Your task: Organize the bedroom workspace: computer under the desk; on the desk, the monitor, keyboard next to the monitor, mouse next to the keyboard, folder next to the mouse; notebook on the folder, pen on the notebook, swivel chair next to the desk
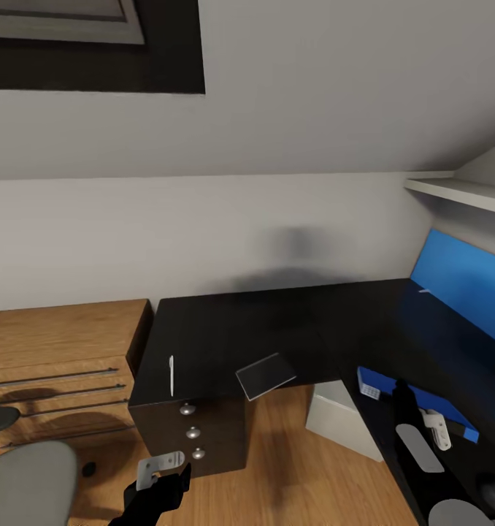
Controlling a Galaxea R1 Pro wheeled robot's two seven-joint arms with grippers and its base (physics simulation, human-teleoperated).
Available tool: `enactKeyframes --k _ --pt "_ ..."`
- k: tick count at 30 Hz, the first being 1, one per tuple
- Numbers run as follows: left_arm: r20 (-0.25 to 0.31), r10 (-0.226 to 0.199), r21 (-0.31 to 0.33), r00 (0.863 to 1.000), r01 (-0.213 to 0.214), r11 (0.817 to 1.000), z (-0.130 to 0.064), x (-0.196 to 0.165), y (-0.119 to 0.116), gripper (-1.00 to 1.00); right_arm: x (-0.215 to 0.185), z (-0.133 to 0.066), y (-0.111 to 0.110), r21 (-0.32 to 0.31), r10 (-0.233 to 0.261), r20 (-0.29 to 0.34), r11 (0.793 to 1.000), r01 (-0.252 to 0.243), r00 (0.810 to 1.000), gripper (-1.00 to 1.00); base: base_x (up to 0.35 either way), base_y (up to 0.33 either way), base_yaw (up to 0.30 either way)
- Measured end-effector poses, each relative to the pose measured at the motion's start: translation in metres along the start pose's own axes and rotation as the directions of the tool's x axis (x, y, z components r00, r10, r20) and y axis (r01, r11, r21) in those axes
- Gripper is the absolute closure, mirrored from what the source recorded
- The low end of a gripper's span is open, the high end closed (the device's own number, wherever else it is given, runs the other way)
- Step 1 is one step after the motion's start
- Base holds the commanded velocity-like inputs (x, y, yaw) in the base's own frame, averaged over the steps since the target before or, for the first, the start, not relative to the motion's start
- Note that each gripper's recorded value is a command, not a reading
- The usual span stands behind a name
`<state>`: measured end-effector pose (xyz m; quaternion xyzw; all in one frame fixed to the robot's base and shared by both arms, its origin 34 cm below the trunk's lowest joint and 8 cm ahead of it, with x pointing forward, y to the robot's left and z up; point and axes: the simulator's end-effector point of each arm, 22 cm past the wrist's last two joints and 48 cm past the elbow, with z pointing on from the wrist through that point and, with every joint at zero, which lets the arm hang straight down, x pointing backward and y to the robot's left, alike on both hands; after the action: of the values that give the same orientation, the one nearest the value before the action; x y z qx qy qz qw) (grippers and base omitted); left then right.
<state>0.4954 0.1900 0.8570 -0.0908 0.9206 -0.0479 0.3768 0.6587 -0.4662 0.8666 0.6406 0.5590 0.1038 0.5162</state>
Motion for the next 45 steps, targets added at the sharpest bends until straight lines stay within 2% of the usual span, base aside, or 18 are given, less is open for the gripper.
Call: enactKeyframes --k 5,12,30,39,44,45 --pt "-0.001 -0.005 0.001 1.0 0.005 1.0 0.0 0.0 0.0 -1.0 0.0 0.0 0.0 0.0 -0.001 0.0 1.0 0.001 1.0 -1.0 -0.009 -0.015 0.0" --pt "-0.008 -0.035 0.016 0.999 0.035 0.999 0.0 0.002 -0.003 -1.0 0.001 0.0 0.0 0.0 -0.002 -0.002 1.0 0.002 1.0 -1.0 -0.094 -0.001 0.0" --pt "-0.011 -0.036 0.014 0.999 0.036 0.999 0.001 0.003 -0.002 -1.0 0.004 -0.001 0.0 -0.004 -0.004 -0.006 1.0 0.004 1.0 -1.0 -0.023 0.0 0.0" --pt "-0.032 -0.039 -0.009 0.999 0.039 0.999 0.004 0.013 0.008 -1.0 0.005 -0.002 0.004 -0.013 -0.002 -0.007 1.0 0.002 1.0 -1.0 0.0 0.0 0.0" --pt "-0.032 -0.039 -0.01 0.999 0.038 0.999 0.004 0.014 0.008 -1.0 0.005 -0.003 0.011 -0.042 0.0 -0.006 0.999 0.0 1.0 -1.0 0.0 0.0 0.0" --pt "-0.032 -0.039 -0.01 0.999 0.038 0.999 0.004 0.014 0.008 -1.0 0.003 -0.004 0.022 -0.07 0.008 -0.002 0.998 -0.009 1.0 -1.0 0.0 0.0 0.0"
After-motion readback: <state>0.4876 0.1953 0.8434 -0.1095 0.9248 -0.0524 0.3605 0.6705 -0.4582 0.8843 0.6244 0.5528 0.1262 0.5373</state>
